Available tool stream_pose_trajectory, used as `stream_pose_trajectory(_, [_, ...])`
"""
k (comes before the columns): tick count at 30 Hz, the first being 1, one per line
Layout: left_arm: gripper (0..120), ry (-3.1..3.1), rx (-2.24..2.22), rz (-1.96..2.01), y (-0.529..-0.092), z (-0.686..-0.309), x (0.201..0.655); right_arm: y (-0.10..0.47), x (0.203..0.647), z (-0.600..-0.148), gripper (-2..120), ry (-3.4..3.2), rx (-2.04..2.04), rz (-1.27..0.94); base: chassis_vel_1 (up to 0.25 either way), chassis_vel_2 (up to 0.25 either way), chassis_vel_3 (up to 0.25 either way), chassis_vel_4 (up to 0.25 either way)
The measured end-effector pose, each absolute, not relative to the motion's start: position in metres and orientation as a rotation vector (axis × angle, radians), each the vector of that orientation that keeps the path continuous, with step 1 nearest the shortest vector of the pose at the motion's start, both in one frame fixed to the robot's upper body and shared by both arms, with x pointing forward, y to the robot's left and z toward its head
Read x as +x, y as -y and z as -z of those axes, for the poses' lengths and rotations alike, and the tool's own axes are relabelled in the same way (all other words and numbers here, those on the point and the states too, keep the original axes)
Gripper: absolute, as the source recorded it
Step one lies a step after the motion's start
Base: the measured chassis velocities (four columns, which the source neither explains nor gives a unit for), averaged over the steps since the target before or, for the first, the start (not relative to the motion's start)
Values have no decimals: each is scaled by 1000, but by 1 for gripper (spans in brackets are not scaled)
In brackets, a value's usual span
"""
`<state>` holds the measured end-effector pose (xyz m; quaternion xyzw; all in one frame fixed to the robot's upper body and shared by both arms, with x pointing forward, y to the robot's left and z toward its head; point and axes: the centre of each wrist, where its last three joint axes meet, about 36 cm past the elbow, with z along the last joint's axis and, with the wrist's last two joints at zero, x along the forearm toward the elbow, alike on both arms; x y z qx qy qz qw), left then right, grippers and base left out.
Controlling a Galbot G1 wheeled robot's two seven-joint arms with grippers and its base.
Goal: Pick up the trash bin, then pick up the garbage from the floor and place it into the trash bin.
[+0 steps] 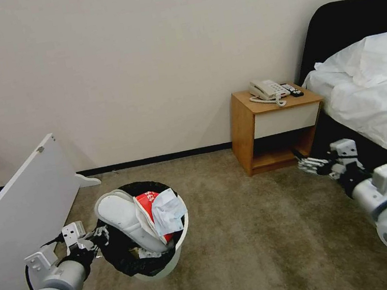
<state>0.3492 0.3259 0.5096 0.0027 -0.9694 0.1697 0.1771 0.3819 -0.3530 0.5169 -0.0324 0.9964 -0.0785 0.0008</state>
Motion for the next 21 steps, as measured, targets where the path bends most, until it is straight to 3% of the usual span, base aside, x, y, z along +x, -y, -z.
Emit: stream_pose_trajectory(21, [5, 2738, -42, -478, -314, -512, 337, 372, 348, -485, 100, -3105, 98, 314, 0, 0, 0, 0])
